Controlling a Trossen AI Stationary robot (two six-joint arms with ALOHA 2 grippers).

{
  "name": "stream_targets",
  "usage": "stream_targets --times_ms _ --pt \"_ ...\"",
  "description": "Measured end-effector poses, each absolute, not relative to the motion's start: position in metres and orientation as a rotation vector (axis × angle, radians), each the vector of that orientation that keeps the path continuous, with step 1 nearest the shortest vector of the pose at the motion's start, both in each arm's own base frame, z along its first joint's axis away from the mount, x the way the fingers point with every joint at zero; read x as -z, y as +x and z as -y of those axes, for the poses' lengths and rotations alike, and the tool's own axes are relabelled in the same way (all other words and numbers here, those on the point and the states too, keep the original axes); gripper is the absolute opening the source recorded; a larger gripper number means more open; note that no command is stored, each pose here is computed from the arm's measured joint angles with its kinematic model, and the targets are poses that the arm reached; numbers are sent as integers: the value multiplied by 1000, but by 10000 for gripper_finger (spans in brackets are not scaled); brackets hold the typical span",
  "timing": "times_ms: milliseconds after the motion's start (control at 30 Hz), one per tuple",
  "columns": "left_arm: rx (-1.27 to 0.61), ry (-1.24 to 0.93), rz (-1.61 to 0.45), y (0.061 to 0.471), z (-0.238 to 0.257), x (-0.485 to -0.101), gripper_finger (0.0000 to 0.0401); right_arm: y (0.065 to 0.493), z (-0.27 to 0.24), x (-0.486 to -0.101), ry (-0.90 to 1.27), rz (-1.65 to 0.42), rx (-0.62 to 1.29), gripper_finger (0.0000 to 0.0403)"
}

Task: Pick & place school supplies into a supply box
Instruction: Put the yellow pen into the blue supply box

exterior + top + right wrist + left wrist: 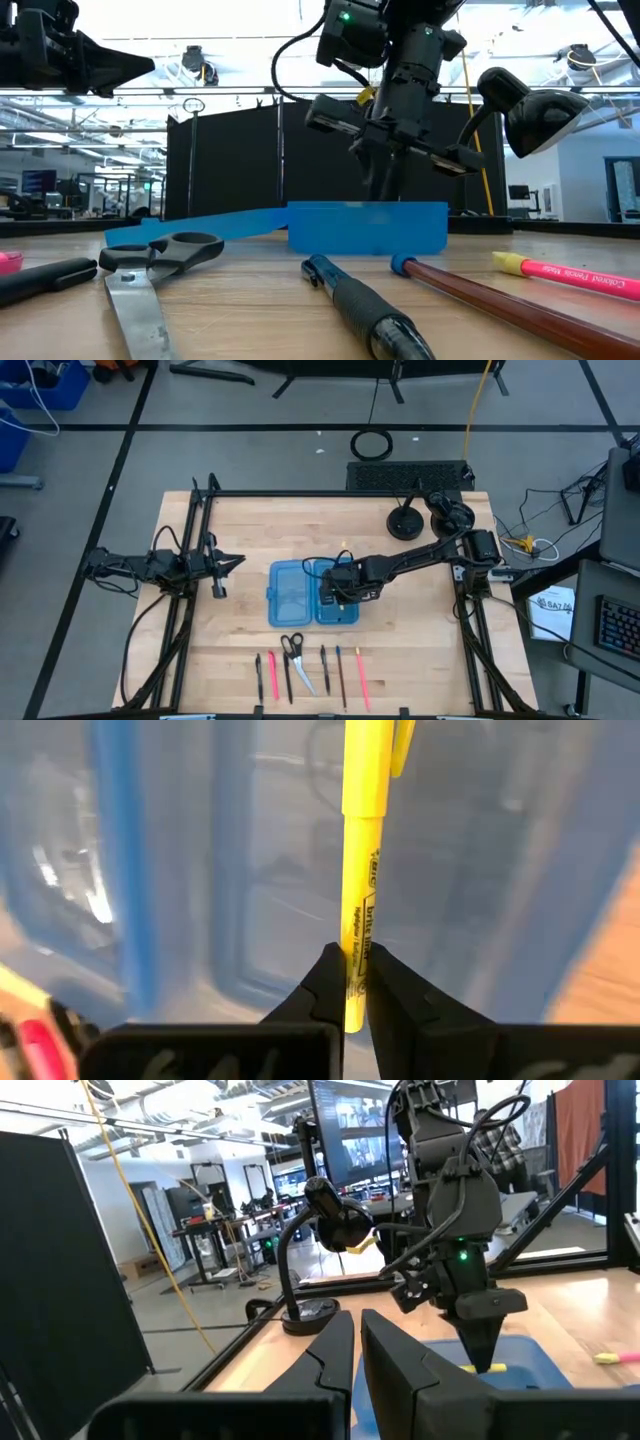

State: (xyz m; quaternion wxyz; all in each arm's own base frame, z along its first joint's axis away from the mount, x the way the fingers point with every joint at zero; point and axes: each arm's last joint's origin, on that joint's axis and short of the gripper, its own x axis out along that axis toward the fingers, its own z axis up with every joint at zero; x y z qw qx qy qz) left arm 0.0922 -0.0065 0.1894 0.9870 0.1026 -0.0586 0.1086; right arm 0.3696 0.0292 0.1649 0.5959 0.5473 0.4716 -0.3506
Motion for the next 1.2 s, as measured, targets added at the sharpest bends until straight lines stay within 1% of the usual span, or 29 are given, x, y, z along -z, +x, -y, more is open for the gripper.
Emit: stream_targets --times_ms 267,500,833,1200 --pt "-217 205 116 92 7 -189 31 364 -29 -163 1263 -1139 875 12" --pt "-217 202 117 92 7 -189 31 355 -27 -161 1210 -1196 949 12" --pt "-213 160 121 92 7 -189 31 353 -25 -157 1179 -1194 971 12" --pt "-213 157 122 92 7 -189 31 347 -24 -143 1231 -1212 955 13"
